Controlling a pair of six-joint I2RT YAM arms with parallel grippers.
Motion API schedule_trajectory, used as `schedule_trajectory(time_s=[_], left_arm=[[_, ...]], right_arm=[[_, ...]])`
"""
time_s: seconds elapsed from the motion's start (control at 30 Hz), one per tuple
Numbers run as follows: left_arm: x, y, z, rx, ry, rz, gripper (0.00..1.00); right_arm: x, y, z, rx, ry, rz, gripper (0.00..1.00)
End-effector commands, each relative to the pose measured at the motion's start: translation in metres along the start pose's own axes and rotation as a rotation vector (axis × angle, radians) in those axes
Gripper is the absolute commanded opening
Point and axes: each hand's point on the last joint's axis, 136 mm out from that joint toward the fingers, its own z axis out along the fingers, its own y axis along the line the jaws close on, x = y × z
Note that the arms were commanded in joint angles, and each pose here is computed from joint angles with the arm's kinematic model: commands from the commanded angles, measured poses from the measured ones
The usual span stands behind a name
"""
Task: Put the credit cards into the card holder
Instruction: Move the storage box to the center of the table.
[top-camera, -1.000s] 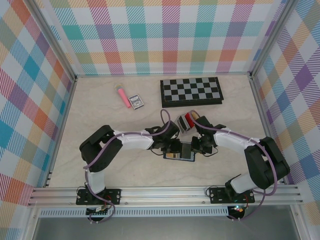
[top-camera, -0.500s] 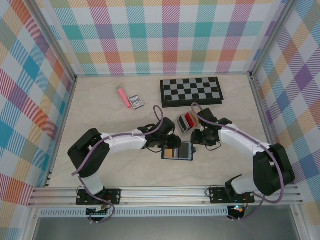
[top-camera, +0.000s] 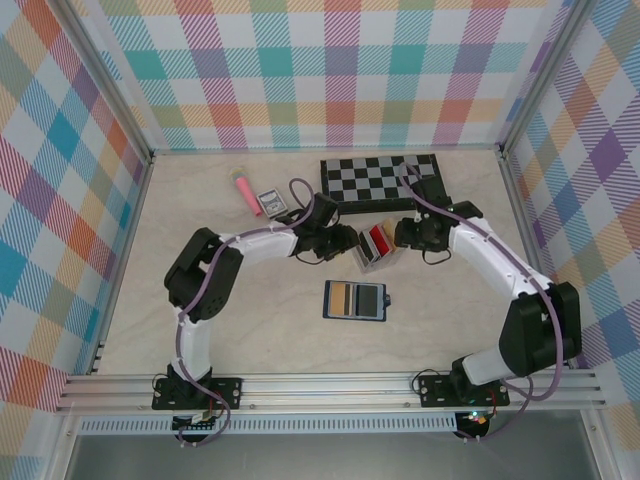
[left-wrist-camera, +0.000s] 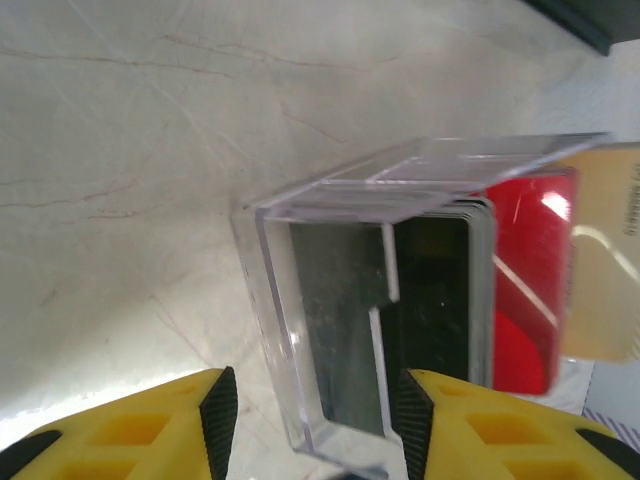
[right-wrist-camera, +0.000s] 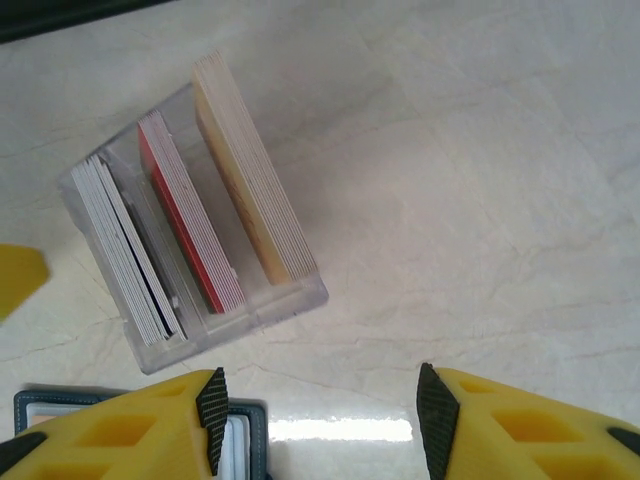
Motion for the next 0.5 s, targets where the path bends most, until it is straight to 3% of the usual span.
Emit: schedule_trajectory(time_s=[0.0, 0.33, 0.47], left_arm=[[0.0, -0.016, 0.005, 0.034, 0.034, -0.036, 0.48], [0.003, -0.001, 0.027, 0.008, 0.061, -0.077, 0.45], [0.009, 0.015, 0.028, -0.053, 0.071, -0.082, 0.34]], right_arm=[[-0.007, 0.002, 0.0, 0.013, 0.023, -0.073, 0.55], [-0.02, 0.006, 0.012, 0.037, 0.055, -0.103, 0.55], [-0.022, 0.005, 0.018, 0.052, 0.067, -0.129, 0.55]])
